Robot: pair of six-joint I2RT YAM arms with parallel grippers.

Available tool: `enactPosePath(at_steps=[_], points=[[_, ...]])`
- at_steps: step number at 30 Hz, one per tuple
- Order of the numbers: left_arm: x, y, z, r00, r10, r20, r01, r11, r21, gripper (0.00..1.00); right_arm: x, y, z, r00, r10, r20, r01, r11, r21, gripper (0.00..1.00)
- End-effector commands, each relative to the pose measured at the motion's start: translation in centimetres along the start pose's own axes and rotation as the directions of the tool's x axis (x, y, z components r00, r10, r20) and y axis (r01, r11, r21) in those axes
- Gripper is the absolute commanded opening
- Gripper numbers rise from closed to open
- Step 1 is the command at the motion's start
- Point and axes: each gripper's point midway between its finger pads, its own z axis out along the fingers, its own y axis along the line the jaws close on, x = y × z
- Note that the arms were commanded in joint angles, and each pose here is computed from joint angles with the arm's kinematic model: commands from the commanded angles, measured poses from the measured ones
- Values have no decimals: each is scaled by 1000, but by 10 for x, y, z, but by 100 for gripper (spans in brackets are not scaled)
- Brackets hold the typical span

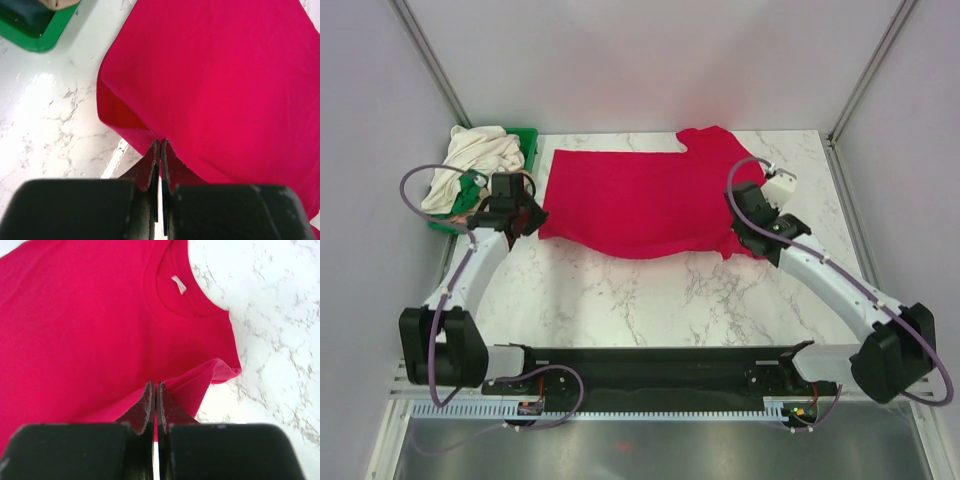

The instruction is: Fold and stack the t-shirts

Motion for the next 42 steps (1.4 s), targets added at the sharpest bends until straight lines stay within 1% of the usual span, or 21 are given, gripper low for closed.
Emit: enactPosePath(at_steps=[1, 9, 15, 21, 22, 23, 25, 26, 27, 28, 29, 30, 32, 33, 34, 35, 36, 37, 38, 39, 42], points=[[-22, -10, 14, 999, 34, 1, -34, 999, -26, 2, -34, 28, 12, 999, 1, 36, 1, 999, -47, 0], [-56, -24, 58, 998, 46, -40, -49, 996, -78, 2, -57, 46, 67, 1000, 2, 4, -2, 1000, 1, 0], [-53, -27, 93, 988, 69, -135, -84, 991, -102, 2, -63, 66, 97, 1000, -16, -13, 16, 1000, 0, 0], [-45, -5, 120, 980, 30, -198, -62, 985, -158, 2, -64, 74, 139, 998, -22, -51, 23, 999, 24, 0], [-41, -1, 128, 975, 22, -220, -60, 984, -166, 7, -53, 71, 152, 996, -38, -81, 42, 998, 51, 0], [-38, 0, 131, 971, 18, -238, -60, 983, -171, 11, -55, 67, 161, 996, -28, -85, 34, 997, 67, 10], [-49, -5, 133, 970, 22, -241, -62, 985, -162, 24, -58, 70, 180, 994, -30, -104, 37, 997, 71, 16], [-53, -6, 127, 970, 24, -241, -65, 984, -165, 30, -66, 62, 190, 994, -28, -105, 38, 995, 88, 37], [-61, -11, 123, 974, 29, -223, -64, 986, -153, 37, -84, 68, 193, 996, -14, -84, 21, 997, 74, 53], [-64, -15, 116, 977, 32, -210, -63, 988, -140, 50, -79, 64, 200, 992, -26, -120, 35, 996, 78, 67], [-75, -22, 100, 984, 38, -174, -59, 991, -122, 56, -90, 56, 204, 993, -9, -115, 19, 996, 87, 86], [-72, -21, 92, 985, 42, -170, -63, 990, -124, 60, -93, 51, 203, 993, -6, -119, 17, 996, 89, 92], [-80, -25, 67, 992, 43, -120, -56, 993, -107, 64, -108, 39, 189, 995, 35, -95, -27, 996, 87, 98], [-67, -18, 65, 991, 37, -129, -53, 991, -119, 66, -83, 24, 188, 989, 41, -144, -25, 994, 109, 98], [-61, -15, 62, 991, 34, -126, -49, 992, -115, 67, -97, 28, 170, 991, 85, -108, -80, 996, 46, 98], [-47, -4, 53, 990, 30, -136, -47, 992, -119, 67, -88, 23, 164, 988, 100, -115, -96, 995, 35, 98], [-41, 0, 53, 991, 22, -132, -38, 992, -119, 67, -51, 4, 163, 979, 94, -180, -85, 995, 57, 98], [-39, 2, 52, 993, 20, -115, -33, 993, -115, 68, -59, 6, 149, 980, 138, -146, -138, 990, 14, 98], [-20, 16, 56, 989, 15, -147, -35, 990, -138, 68, -48, 2, 145, 972, 154, -175, -157, 988, -5, 98], [-17, 19, 55, 990, 14, -142, -32, 991, -131, 69, -20, -10, 144, 963, 156, -219, -160, 987, 2, 98], [4, 30, 68, 986, -1, -169, -22, 991, -132, 69, 16, -23, 132, 942, 170, -288, -183, 983, -17, 96]])
